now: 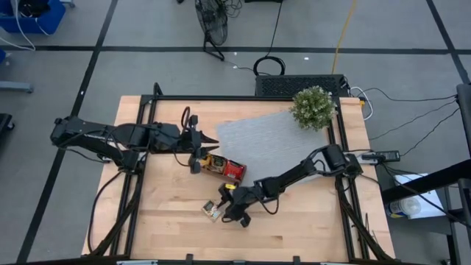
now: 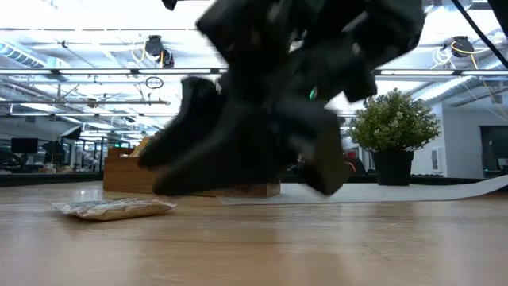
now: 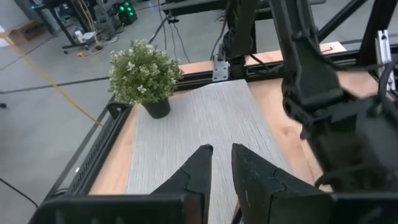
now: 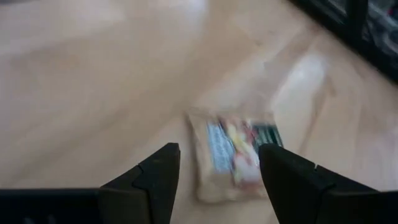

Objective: Pick & Place Tea
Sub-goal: Put the brown tea bag into the middle section of the wooden organizer

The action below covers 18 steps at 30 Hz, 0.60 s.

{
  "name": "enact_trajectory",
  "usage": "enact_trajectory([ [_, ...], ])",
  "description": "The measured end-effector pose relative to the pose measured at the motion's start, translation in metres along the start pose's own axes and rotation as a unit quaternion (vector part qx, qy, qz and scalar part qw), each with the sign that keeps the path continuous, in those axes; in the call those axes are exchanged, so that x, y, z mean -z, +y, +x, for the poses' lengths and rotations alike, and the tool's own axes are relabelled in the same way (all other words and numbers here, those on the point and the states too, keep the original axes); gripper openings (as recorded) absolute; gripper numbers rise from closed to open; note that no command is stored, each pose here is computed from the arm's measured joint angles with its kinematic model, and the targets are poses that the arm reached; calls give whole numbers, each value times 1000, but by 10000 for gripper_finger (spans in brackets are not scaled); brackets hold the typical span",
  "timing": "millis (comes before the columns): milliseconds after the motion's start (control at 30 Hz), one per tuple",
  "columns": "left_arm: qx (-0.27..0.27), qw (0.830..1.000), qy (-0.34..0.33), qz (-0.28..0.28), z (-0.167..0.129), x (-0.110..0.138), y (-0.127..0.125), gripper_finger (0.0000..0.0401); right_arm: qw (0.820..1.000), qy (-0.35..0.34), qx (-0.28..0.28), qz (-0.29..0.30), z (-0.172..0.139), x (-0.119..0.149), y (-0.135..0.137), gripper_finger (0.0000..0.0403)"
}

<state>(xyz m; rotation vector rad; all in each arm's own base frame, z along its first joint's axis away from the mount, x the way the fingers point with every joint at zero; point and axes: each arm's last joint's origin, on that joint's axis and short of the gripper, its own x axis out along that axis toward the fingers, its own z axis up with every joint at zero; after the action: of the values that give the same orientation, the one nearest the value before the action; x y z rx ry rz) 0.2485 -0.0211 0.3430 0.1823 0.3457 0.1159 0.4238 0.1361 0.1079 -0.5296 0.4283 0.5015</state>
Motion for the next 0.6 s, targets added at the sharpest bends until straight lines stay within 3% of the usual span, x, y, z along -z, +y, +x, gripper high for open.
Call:
enact_trajectory([
  [367,-11,1000,0,-17,1,0,6,69,1000,26,8,8,13,21,3,185],
  [600,-10,1000,0,-17,1,0,6,69,999,39,0,10,12,27,1,84],
])
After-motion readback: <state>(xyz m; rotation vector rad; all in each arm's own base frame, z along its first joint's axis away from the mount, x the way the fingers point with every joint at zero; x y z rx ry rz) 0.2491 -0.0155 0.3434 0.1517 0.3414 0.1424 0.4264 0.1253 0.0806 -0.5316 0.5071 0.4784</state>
